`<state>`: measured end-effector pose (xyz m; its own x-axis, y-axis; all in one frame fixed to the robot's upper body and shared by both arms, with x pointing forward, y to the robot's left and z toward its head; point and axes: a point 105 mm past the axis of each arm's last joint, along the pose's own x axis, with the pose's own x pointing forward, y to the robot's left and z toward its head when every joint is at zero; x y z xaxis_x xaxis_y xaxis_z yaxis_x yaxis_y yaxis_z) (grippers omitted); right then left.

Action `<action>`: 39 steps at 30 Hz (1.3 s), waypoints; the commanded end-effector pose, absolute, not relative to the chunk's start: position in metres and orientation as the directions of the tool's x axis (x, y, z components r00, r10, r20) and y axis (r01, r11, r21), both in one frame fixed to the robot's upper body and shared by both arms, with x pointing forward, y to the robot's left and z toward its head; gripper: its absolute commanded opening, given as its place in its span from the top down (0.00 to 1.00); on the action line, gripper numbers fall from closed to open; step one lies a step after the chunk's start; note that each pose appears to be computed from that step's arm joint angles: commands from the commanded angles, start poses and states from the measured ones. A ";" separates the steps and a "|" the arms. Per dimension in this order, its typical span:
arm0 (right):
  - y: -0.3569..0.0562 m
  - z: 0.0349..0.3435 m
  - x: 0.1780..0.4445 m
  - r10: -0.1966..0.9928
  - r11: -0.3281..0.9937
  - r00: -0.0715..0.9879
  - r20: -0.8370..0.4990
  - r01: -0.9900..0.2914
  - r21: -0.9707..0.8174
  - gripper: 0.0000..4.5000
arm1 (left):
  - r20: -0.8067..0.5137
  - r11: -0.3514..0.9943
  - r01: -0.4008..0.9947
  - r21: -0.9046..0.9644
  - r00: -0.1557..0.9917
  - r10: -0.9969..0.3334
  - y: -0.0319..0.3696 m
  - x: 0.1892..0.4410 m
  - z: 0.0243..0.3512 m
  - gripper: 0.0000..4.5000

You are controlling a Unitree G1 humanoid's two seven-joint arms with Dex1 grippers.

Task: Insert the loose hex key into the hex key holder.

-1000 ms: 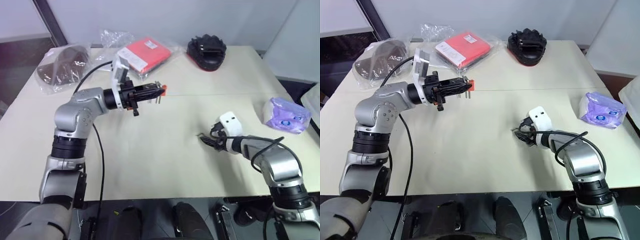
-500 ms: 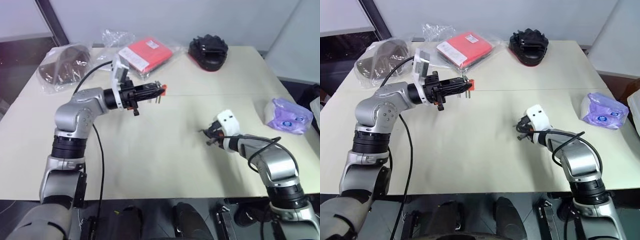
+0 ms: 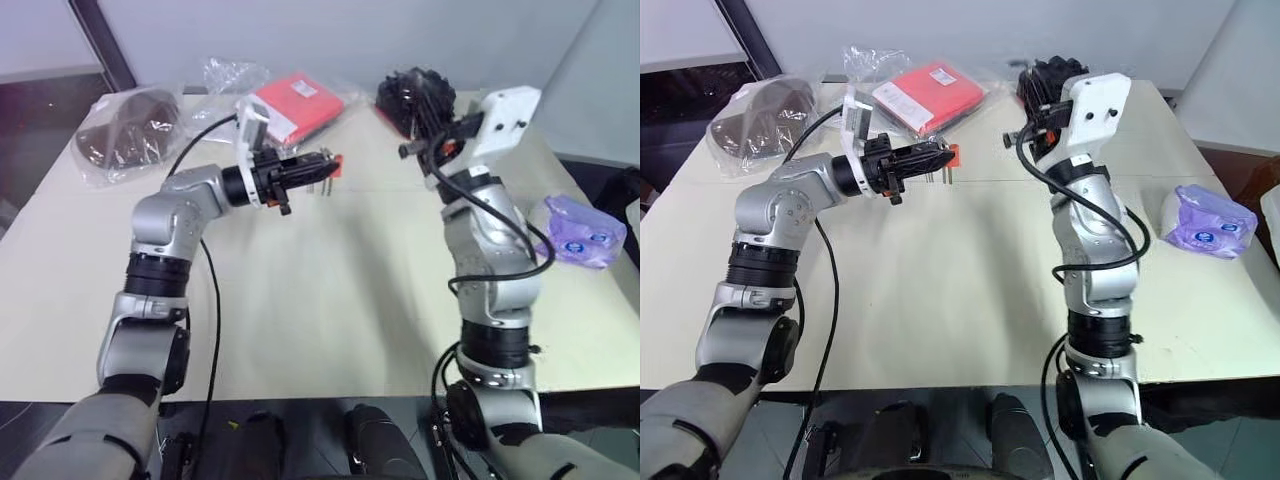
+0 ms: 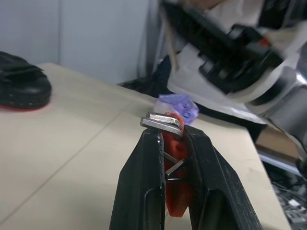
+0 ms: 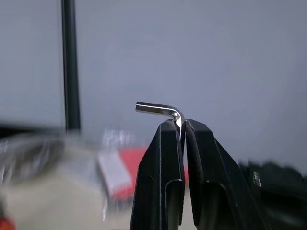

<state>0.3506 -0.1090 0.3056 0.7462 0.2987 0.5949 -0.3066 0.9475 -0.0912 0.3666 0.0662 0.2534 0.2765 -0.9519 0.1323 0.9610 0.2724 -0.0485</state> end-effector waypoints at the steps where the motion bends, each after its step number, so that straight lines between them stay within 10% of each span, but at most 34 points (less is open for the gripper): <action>1: -0.082 0.316 0.340 0.346 0.926 0.659 0.668 -0.353 -0.132 0.99 | 0.157 0.257 0.966 0.016 0.251 -0.955 0.063 0.365 0.271 0.99; 39: -0.042 0.301 0.342 0.427 0.874 0.588 0.687 -0.464 -0.146 0.99 | 0.175 0.256 0.966 -0.024 0.257 -0.950 0.066 0.361 0.284 0.99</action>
<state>0.3485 -0.0413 0.2873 0.6276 0.4355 0.6453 -0.4697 0.8729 -0.1323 0.3664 0.0649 0.2572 0.2775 -0.9534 0.1184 0.9592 0.2680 -0.0899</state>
